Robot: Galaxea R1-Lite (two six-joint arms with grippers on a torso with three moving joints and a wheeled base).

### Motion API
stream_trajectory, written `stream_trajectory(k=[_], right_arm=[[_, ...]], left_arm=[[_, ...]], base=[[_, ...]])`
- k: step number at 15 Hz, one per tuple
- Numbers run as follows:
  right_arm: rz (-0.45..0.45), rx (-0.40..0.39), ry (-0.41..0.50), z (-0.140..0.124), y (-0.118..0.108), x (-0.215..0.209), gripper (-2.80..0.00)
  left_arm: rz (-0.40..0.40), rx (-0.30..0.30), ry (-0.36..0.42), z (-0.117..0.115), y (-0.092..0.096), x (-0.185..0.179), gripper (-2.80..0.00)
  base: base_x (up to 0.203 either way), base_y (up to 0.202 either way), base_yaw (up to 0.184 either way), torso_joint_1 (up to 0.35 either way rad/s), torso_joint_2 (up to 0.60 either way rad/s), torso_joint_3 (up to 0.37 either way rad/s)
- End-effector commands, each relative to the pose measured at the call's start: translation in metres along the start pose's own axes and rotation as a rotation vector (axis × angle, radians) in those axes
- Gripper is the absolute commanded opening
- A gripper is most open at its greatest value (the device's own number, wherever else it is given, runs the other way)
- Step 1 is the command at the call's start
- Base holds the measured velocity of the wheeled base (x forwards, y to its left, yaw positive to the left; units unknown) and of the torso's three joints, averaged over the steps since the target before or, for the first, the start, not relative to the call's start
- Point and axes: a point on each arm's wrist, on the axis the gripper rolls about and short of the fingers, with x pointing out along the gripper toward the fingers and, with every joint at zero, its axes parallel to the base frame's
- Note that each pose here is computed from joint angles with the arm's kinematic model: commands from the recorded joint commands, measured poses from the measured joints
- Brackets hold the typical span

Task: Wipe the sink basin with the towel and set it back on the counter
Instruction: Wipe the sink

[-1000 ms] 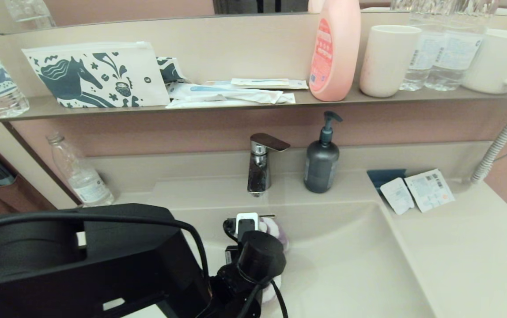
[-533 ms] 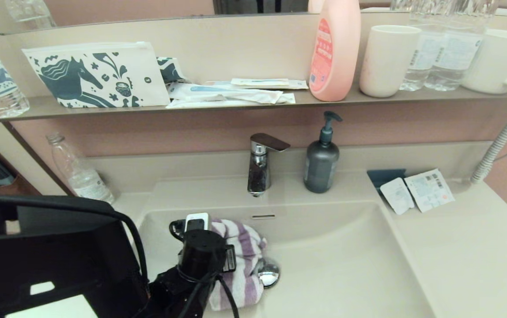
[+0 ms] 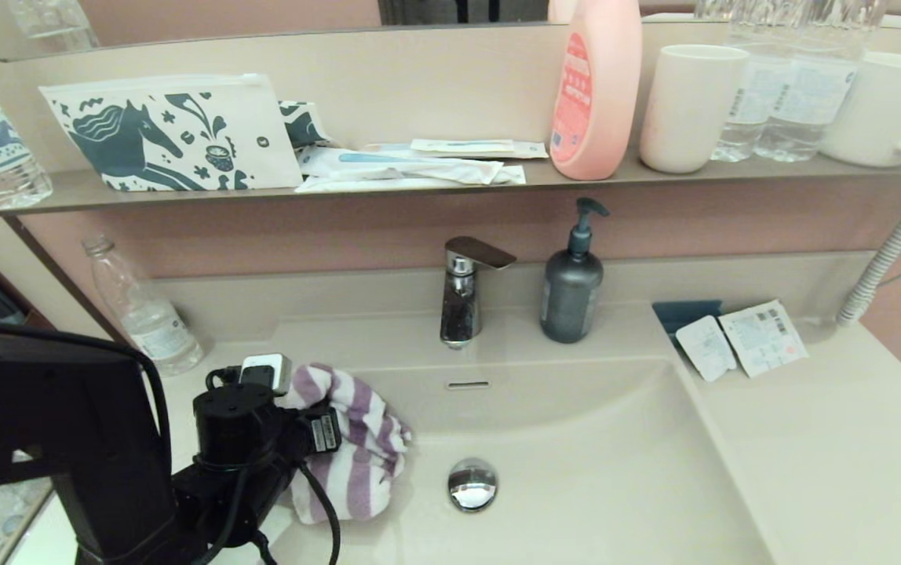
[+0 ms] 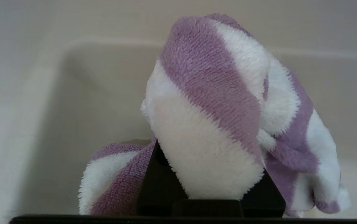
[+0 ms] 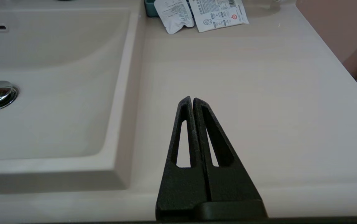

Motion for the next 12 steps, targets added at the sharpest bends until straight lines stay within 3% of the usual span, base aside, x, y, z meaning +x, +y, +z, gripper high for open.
stream_trajectory(k=[1, 6, 10, 12], right_arm=[[0.001, 0.000, 0.001, 0.000, 0.000, 0.000, -2.80], [0.001, 0.000, 0.001, 0.000, 0.000, 0.000, -2.80], [0.001, 0.000, 0.001, 0.000, 0.000, 0.000, -2.80], [0.001, 0.000, 0.001, 0.000, 0.000, 0.000, -2.80]], left_arm=[[0.011, -0.026, -0.053, 0.014, 0.005, -0.005, -2.80], [0.039, -0.014, -0.160, 0.048, 0.010, -0.016, -2.80], [0.059, -0.020, -0.142, 0.089, 0.006, -0.007, -2.80], [0.037, -0.020, -0.127, 0.098, -0.004, -0.001, -2.80]], base=[[0.000, 0.000, 0.000, 0.000, 0.00, 0.000], [0.000, 0.000, 0.000, 0.000, 0.00, 0.000], [0.000, 0.000, 0.000, 0.000, 0.00, 0.000], [0.000, 0.000, 0.000, 0.000, 0.00, 0.000]])
